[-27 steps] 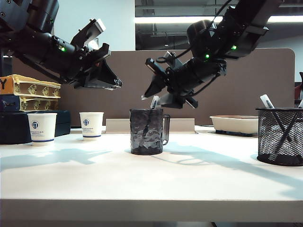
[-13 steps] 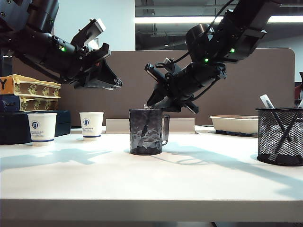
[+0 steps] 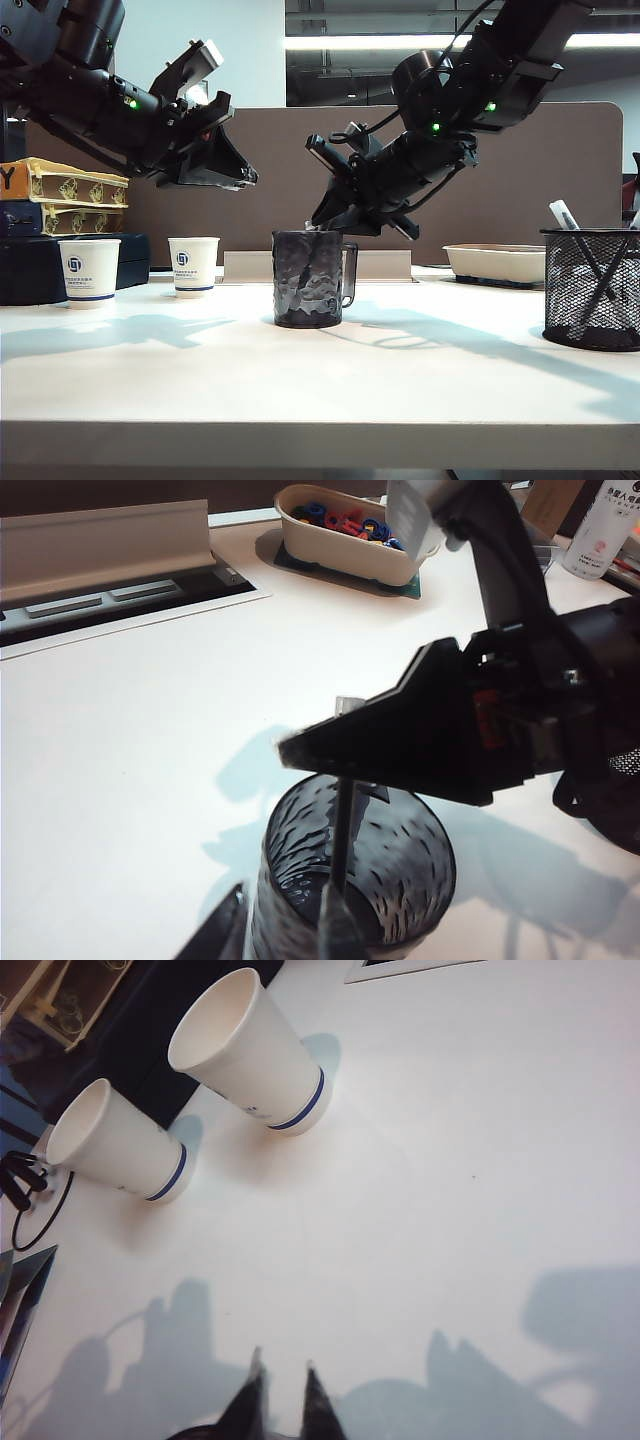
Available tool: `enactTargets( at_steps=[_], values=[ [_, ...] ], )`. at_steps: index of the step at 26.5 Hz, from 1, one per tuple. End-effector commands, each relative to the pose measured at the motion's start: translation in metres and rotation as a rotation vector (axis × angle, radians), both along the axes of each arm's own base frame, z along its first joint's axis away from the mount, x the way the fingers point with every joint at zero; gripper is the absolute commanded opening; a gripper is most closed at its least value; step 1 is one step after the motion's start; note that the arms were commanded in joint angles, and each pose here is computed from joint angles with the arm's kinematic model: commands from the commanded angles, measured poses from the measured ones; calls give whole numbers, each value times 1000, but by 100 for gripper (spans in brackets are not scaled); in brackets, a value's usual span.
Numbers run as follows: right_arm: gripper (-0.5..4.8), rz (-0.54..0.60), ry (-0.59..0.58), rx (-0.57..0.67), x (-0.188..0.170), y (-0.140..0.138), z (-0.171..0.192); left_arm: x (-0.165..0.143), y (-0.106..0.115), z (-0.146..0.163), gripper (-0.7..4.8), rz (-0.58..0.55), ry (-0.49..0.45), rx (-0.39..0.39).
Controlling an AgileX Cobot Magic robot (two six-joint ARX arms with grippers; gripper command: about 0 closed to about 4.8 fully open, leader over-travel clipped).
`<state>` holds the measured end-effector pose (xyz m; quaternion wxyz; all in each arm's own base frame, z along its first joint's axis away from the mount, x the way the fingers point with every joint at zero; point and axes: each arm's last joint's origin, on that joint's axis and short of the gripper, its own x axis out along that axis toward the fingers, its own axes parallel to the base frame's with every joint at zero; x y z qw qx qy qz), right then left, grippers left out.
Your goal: Pick up one pen and put it in the pen container.
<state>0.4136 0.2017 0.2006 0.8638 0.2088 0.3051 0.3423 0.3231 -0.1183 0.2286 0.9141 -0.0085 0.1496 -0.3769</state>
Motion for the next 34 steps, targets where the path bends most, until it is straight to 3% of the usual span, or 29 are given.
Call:
enactTargets(
  at_steps=[1,10,20,26,28,34],
  values=[
    [39,28,-21,24,0,2,8,-2,0,6,90,-5,-20,-4],
    [19,19,-54,44,3,-9,24,-15,6,29,84,28,-57,2],
    [17,28,-84,63,1,-18,41,-25,10,31,48,43,11,54],
    [17,30,-111,60,-3,-24,56,-34,15,39,48,114,19,102],
    [17,52,-137,44,-8,-27,66,-43,19,42,48,150,40,159],
    [17,65,-201,19,-17,-32,85,-54,23,46,48,144,79,197]
  ],
)
